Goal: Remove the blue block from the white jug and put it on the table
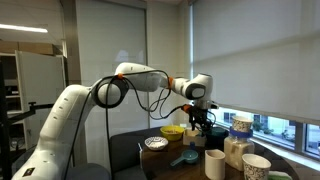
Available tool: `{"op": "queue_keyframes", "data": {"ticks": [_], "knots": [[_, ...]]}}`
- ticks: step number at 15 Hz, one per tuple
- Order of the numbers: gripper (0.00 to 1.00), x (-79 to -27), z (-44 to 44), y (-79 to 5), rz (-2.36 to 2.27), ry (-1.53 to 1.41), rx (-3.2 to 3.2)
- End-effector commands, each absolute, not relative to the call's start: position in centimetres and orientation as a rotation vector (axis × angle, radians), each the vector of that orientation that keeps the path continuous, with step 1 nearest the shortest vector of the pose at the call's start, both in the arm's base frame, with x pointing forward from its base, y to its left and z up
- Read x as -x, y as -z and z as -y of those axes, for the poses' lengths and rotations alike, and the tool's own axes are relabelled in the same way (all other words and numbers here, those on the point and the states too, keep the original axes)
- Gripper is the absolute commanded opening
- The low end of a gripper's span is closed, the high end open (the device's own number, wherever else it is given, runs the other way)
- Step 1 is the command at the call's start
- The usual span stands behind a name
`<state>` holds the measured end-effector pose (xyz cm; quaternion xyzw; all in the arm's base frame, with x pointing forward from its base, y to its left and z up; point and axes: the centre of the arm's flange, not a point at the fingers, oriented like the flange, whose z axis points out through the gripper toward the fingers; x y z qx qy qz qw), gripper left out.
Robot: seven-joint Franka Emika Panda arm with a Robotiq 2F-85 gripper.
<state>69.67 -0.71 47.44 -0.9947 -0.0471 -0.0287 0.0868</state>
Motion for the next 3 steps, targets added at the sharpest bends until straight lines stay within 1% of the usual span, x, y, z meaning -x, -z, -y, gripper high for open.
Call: {"op": "queue_keyframes", "data": {"ticks": [1,2,3], "knots": [[1.0,-66.6,0.0,-55.3,0.254,0.362,2.924],[1.0,-66.2,-0.5,-57.2,0.329,0.419,2.924],[0.97,-68.5,0.1,-54.6,0.238,0.323,2.952]]}}
